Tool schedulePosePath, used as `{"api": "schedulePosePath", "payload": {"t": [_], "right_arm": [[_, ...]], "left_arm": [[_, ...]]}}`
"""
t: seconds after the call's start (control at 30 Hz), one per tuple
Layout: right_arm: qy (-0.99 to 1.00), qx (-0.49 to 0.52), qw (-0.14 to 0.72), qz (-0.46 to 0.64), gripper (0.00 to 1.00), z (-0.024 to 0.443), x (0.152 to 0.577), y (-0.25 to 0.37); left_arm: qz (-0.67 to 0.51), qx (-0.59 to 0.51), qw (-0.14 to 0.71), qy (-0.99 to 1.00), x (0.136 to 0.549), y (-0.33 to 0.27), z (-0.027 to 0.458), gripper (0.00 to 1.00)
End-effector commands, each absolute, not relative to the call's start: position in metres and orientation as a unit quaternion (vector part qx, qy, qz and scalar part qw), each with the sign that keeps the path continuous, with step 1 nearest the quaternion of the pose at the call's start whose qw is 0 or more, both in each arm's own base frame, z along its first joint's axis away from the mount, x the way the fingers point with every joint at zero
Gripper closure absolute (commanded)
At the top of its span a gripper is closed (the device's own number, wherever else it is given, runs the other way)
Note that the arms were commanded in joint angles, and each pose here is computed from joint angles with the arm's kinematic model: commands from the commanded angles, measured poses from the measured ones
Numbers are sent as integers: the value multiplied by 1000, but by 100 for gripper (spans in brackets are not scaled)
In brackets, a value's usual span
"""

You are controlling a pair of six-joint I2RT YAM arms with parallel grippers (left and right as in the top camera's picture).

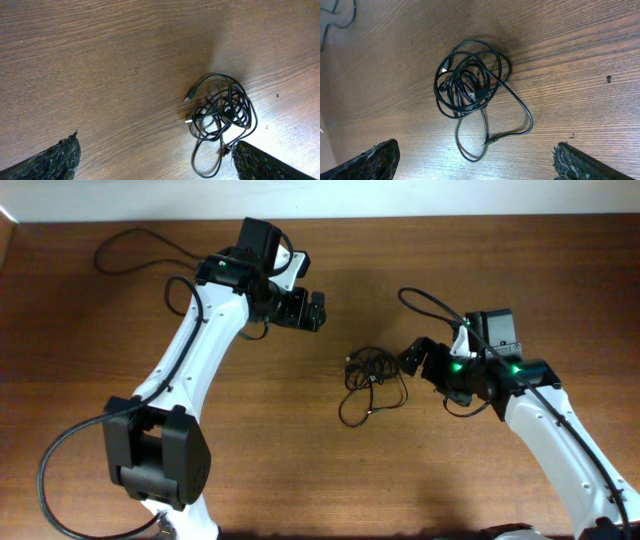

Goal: Untangle cables

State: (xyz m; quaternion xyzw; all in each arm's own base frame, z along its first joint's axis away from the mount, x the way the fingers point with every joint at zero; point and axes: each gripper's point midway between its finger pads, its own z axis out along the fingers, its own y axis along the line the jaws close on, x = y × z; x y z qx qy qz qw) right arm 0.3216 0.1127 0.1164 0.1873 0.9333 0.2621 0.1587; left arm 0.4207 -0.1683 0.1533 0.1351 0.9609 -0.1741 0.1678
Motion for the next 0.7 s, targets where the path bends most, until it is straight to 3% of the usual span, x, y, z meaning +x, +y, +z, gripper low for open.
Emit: {"api": "schedulePosePath", "payload": {"t": [0.0,0.03,0.1,0.37,0.67], "right_arm": [[934,187,167,256,3,115,324,111],[932,184,176,260,19,116,330,112],[933,175,170,264,31,108,334,120],[940,133,127,288,32,53,346,179],[944,153,122,265,35,26,354,175]], "left_arm": [[-147,124,165,967,423,-159,144,1],[-125,108,168,972,426,-151,142,1],[-95,58,171,979,431,-138,140,1],[-79,21,177,981,438,-114,140,1],[-79,20,182,980,441,-114,141,1]]}}
